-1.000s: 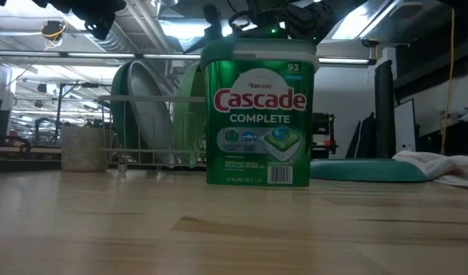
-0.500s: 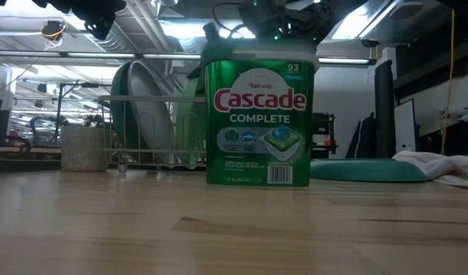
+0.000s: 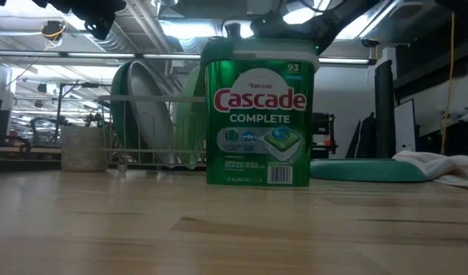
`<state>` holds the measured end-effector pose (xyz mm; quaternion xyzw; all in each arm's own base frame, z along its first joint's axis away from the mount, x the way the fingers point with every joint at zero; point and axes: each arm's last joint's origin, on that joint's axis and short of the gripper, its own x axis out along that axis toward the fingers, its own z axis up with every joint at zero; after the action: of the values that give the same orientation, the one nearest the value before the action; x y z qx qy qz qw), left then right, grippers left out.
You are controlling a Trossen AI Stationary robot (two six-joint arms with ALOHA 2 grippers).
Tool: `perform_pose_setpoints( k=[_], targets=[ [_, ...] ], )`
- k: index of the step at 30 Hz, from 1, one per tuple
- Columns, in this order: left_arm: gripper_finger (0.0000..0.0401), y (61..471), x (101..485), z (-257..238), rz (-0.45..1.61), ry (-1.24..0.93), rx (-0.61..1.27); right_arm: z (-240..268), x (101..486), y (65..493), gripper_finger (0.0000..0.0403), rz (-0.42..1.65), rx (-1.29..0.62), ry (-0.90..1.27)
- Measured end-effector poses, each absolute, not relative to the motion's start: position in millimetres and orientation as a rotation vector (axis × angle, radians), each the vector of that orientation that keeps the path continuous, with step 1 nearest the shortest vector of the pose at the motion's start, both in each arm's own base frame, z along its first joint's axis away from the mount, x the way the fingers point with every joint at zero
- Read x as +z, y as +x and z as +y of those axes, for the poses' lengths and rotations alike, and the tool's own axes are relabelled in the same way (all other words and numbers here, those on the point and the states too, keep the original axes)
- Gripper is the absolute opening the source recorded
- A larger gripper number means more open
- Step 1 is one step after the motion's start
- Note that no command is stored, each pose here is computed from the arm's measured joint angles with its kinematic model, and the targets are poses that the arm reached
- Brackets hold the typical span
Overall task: Sort dishes
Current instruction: Put the blue plate into the dish rack
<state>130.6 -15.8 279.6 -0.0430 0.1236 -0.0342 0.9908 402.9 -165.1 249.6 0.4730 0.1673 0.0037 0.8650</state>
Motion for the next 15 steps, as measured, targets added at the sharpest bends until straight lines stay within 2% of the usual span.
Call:
perform_pose_setpoints(
  k=[15],
  targets=[
    [0.0086, 131, 280, -16, 0.248, -0.086, -0.069, -185, 253, 385, 0.0172, 0.429, 0.232, 1.054]
  ],
)
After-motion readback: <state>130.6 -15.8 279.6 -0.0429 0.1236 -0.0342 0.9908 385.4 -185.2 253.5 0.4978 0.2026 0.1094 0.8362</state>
